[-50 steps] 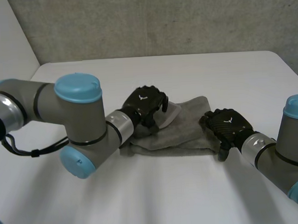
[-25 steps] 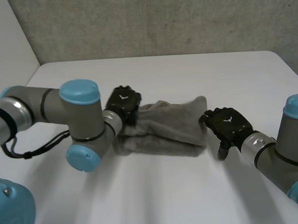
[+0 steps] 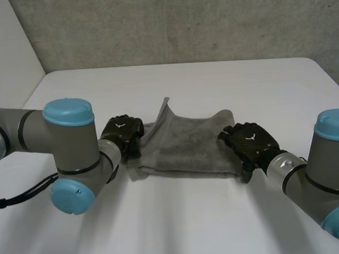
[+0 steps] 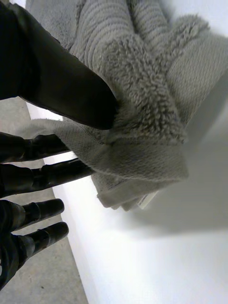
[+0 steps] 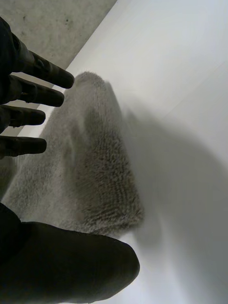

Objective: Fold the towel.

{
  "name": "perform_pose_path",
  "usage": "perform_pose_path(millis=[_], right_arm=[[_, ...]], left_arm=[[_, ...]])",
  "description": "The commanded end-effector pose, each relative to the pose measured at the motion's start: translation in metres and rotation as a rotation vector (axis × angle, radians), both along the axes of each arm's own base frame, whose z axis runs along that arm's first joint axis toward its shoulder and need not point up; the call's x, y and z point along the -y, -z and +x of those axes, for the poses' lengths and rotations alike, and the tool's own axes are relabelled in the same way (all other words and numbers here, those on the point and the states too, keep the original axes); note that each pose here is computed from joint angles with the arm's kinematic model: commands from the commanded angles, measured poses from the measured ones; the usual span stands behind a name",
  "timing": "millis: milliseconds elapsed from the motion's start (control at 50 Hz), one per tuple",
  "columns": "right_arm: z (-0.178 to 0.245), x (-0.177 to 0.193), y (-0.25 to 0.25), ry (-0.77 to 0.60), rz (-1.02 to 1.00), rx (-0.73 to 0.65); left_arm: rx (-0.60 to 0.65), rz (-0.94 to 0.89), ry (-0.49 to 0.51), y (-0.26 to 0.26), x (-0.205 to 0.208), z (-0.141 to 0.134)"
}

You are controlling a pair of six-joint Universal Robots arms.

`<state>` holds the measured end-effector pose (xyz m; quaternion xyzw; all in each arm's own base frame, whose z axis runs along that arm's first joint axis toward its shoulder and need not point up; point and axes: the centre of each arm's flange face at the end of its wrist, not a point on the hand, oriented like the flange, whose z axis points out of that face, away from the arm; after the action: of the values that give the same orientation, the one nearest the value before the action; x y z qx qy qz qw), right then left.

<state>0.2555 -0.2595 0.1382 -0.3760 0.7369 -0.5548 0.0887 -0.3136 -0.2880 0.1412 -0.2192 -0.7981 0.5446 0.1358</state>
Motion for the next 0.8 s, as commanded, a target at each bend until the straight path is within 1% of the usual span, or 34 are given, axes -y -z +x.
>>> perform_pose_path(millis=[20, 100, 140, 200, 360, 480, 600, 620, 640, 680, 700, 740, 760, 800], right_arm=[[0.003, -0.002, 0.003, -0.009, -0.003, 0.006], [0.003, -0.002, 0.004, -0.010, -0.006, 0.007], [0.004, 0.000, 0.005, -0.012, -0.017, 0.007], [0.004, 0.001, 0.005, -0.011, -0.027, 0.008], [0.004, 0.002, 0.006, -0.008, -0.027, 0.007], [0.004, 0.002, 0.006, -0.005, -0.029, 0.007], [0.004, 0.001, 0.005, -0.010, -0.029, 0.008], [0.004, 0.001, 0.005, -0.010, -0.029, 0.008], [0.004, 0.001, 0.005, -0.010, -0.029, 0.008], [0.004, 0.001, 0.005, -0.010, -0.030, 0.008], [0.004, 0.001, 0.005, -0.010, -0.030, 0.008], [0.004, 0.002, 0.004, -0.008, -0.032, 0.008], [0.004, 0.002, 0.004, -0.008, -0.032, 0.008], [0.004, 0.002, 0.004, -0.007, -0.034, 0.008]], left_arm=[[0.004, 0.014, -0.002, 0.000, -0.005, 0.003], [0.008, 0.018, -0.029, 0.001, 0.000, 0.011], [0.015, 0.028, -0.074, 0.003, 0.012, 0.026], [0.021, 0.037, -0.095, 0.006, 0.016, 0.033], [0.011, 0.022, -0.120, 0.004, 0.029, 0.040], [0.008, 0.020, -0.116, 0.003, 0.028, 0.038], [-0.007, 0.009, -0.067, -0.003, 0.020, 0.027], [-0.015, 0.003, -0.037, -0.005, 0.016, 0.021], [-0.015, 0.003, -0.037, -0.005, 0.016, 0.020], [-0.038, -0.011, 0.022, -0.011, 0.011, 0.009], [-0.038, -0.011, 0.022, -0.011, 0.011, 0.009], [-0.056, -0.016, 0.078, -0.015, 0.007, 0.000], [-0.057, -0.016, 0.078, -0.015, 0.007, 0.000], [-0.068, -0.019, 0.118, -0.016, 0.004, -0.006]])
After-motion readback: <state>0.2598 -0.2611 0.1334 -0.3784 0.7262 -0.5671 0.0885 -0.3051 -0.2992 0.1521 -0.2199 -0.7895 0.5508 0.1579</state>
